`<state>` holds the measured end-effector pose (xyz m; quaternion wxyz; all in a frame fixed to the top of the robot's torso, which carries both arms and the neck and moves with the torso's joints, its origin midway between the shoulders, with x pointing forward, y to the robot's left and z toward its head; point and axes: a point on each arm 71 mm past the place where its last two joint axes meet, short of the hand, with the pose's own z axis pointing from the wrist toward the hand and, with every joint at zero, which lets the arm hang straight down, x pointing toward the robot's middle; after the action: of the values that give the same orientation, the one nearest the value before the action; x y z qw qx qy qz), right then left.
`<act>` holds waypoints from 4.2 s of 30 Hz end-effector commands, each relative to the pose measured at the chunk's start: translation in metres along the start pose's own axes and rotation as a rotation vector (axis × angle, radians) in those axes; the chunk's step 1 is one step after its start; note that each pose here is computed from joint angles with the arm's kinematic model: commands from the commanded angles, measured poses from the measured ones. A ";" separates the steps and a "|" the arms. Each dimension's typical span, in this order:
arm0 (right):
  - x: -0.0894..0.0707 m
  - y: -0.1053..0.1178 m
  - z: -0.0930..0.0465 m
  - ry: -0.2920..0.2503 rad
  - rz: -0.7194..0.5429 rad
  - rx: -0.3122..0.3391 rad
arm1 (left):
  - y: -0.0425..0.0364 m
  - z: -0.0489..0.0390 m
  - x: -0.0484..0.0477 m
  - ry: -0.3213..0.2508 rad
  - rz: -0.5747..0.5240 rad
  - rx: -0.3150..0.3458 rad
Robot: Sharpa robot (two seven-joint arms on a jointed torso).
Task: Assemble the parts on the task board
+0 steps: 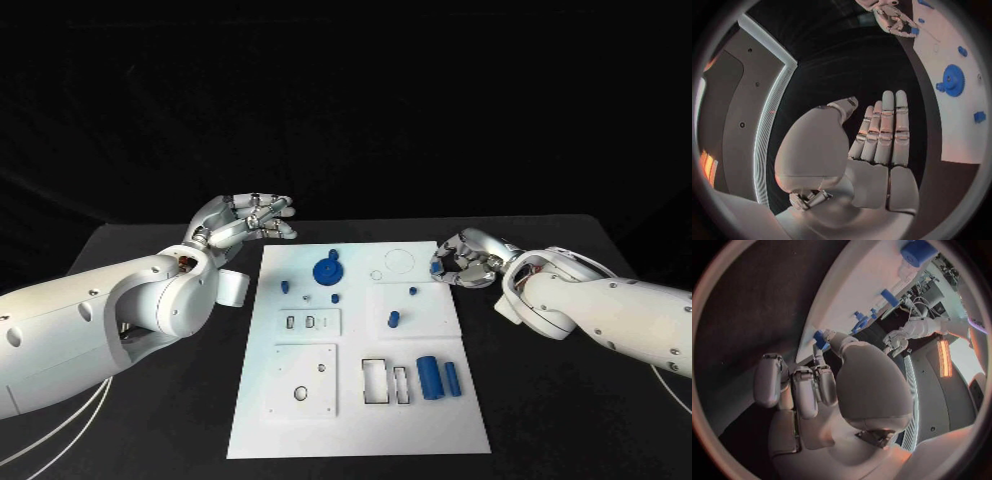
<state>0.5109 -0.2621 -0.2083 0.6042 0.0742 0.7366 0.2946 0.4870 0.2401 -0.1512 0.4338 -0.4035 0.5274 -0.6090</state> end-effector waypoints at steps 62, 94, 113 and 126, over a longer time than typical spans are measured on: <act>0.123 0.191 0.009 0.131 -0.141 -0.340 | 0.0034 0.0096 0.0031 0.014 -0.008 0.011; 0.134 0.179 0.012 0.162 -0.198 -0.318 | 0.0033 0.0084 0.0016 0.014 -0.008 0.006; 0.133 0.178 0.012 0.160 -0.199 -0.312 | 0.0034 0.0082 0.0004 0.012 -0.006 0.005; 0.134 0.179 0.013 0.163 -0.202 -0.304 | 0.0034 0.0081 0.0002 0.012 -0.006 0.004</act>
<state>0.4443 -0.0496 -0.2269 0.5763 -0.1109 0.7283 0.3538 0.4955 0.2393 -0.1545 0.4363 -0.4050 0.5273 -0.6063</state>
